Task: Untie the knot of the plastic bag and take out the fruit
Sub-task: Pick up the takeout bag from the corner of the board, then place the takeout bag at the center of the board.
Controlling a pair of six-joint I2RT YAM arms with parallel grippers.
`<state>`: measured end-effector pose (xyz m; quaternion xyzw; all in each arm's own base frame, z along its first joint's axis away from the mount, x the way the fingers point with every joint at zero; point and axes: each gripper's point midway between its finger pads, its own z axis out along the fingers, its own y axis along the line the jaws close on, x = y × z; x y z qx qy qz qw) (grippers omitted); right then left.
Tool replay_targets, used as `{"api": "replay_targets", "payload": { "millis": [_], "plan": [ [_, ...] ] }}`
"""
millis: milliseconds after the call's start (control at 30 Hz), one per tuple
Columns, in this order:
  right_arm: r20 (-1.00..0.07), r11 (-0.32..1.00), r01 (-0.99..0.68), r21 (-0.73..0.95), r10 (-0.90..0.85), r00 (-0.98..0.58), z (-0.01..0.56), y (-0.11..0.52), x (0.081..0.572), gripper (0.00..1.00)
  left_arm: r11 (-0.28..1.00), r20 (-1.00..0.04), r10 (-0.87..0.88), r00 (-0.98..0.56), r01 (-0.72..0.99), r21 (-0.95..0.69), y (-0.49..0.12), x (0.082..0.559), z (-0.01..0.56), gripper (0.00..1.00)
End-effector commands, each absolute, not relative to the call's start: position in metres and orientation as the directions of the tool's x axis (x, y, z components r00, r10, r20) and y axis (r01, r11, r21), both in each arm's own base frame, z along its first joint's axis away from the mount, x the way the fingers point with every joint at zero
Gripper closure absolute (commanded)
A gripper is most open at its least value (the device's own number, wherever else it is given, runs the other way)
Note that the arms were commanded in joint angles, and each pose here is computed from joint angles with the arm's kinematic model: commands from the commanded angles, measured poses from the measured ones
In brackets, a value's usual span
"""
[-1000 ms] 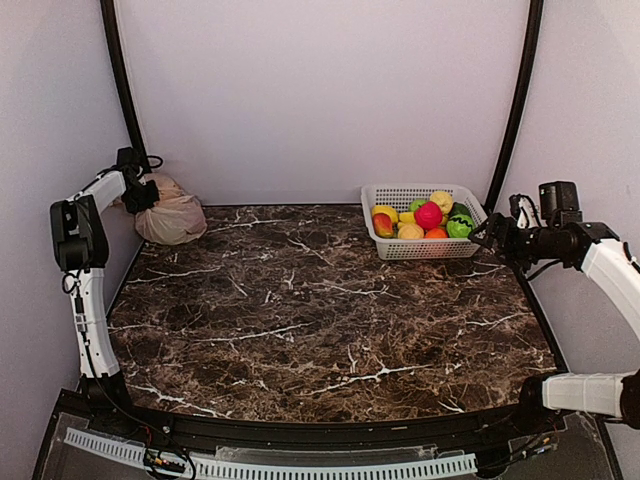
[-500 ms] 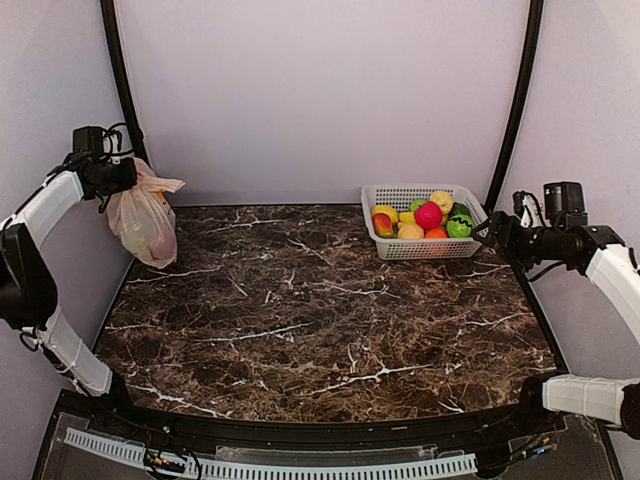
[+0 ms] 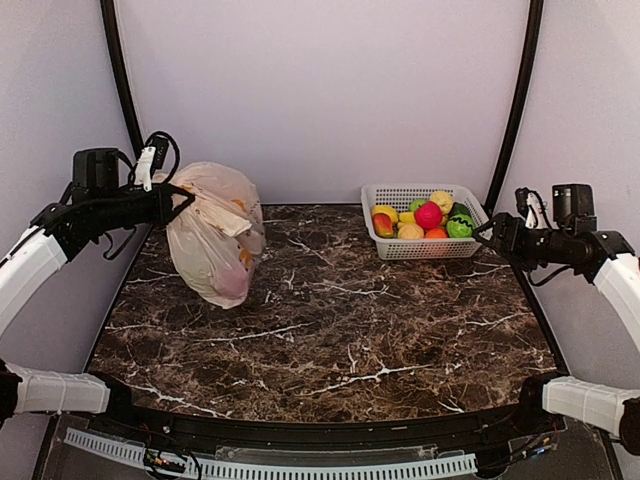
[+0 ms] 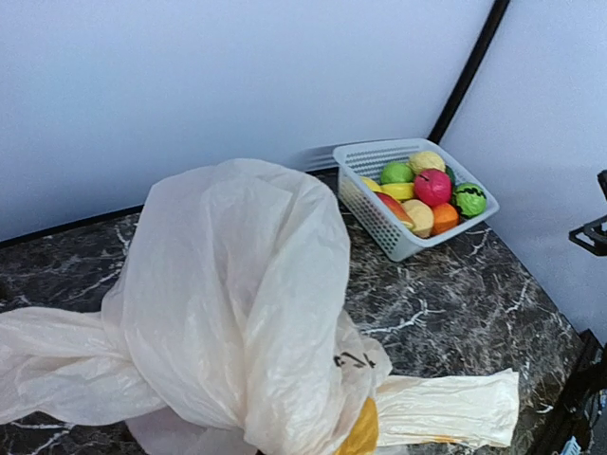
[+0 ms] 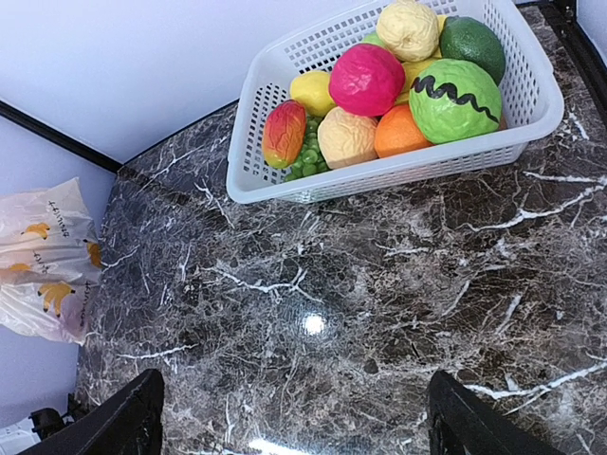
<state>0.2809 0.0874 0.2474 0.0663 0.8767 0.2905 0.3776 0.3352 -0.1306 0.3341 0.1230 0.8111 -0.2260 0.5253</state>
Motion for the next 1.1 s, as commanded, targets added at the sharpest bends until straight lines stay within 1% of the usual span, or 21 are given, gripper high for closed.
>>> {"api": "replay_targets", "payload": {
  "millis": [0, 267, 567, 633, 733, 833, 933, 1067],
  "plan": [
    [-0.631, 0.822, -0.133, 0.554, 0.310, -0.711, 0.249, 0.091, 0.272, 0.07, 0.774, -0.917, -0.053, -0.395, 0.564, -0.287, -0.176, 0.299, 0.351, 0.99],
    [-0.641, 0.814, -0.143, 0.563, 0.321, -0.697, 0.256, 0.093, 0.262, 0.07, 0.715, -0.901, 0.052, -0.431, 0.646, -0.268, -0.226, 0.272, 0.334, 0.99],
    [-0.659, 0.769, -0.229, 0.597, 0.308, -0.687, 0.266, 0.108, 0.253, 0.08, 0.677, -0.880, 0.163, -0.446, 0.699, -0.229, -0.274, 0.243, 0.307, 0.99],
    [-0.659, 0.758, -0.240, 0.606, 0.310, -0.685, 0.267, 0.111, 0.252, 0.08, 0.664, -0.881, 0.172, -0.441, 0.712, -0.227, -0.285, 0.236, 0.301, 0.99],
    [-0.649, 0.749, -0.241, 0.617, 0.311, -0.695, 0.262, 0.115, 0.252, 0.08, 0.639, -0.888, 0.117, -0.444, 0.718, -0.275, -0.300, 0.235, 0.293, 0.99],
    [-0.642, 0.739, -0.244, 0.627, 0.314, -0.699, 0.259, 0.118, 0.251, 0.09, 0.621, -0.885, 0.104, -0.454, 0.725, -0.299, -0.314, 0.237, 0.286, 0.99],
    [-0.644, 0.736, -0.253, 0.628, 0.310, -0.699, 0.259, 0.121, 0.249, 0.09, 0.610, -0.885, 0.138, -0.444, 0.742, -0.278, -0.334, 0.241, 0.281, 0.99],
    [-0.640, 0.740, -0.249, 0.625, 0.302, -0.707, 0.257, 0.121, 0.245, 0.09, 0.595, -0.902, 0.129, -0.411, 0.760, -0.261, -0.353, 0.246, 0.290, 0.99]
  ]
}}
